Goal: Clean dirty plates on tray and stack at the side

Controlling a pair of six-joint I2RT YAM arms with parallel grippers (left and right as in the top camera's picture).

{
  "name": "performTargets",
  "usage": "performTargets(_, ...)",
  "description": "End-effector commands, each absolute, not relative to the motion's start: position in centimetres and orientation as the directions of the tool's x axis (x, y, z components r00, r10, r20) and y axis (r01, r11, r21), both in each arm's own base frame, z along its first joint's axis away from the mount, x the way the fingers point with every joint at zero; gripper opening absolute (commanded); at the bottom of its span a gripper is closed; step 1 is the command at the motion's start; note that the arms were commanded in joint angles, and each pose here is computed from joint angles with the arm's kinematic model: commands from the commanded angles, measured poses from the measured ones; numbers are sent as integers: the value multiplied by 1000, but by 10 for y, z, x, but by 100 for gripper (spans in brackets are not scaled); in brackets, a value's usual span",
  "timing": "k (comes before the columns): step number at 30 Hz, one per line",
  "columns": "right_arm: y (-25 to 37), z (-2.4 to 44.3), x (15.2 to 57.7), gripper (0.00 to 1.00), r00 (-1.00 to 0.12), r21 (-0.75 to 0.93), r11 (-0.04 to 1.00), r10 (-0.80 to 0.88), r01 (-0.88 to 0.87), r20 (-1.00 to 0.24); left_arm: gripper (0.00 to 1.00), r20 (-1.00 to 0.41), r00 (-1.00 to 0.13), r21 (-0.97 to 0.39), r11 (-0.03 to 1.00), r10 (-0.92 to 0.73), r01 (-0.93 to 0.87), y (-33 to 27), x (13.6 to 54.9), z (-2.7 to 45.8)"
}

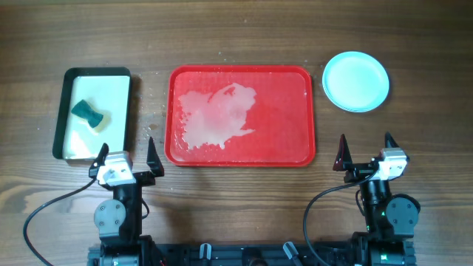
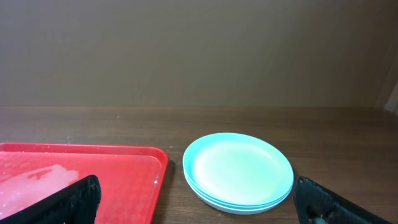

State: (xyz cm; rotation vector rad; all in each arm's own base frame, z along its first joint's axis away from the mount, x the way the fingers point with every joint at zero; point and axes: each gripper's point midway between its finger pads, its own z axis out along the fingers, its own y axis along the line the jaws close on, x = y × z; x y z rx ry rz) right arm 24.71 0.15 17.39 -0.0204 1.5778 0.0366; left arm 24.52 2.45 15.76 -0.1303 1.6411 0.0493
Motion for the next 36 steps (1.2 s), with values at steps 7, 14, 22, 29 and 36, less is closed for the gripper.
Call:
performTargets(7,-2,176,247,100,3,0,1000,0,-18,-1000,100,-997,-75,1,999,-2,-37,11,246,157)
performTargets(14,-2,176,247,100,3,0,1000,0,-18,-1000,100,-997,-70,-30,999,-27,39,-3,246,158)
performTargets(22,-2,176,247,100,3,0,1000,0,-18,-1000,100,-997,-74,-25,999,-26,-22,7,246,157)
performTargets(29,-2,176,247,100,3,0,1000,0,-18,-1000,100,-997,-75,-25,999,-27,-28,8,246,157)
performTargets(36,-2,176,247,99,3,0,1000,0,-18,-1000,100,-997,-73,-23,997,-29,-70,16,246,157)
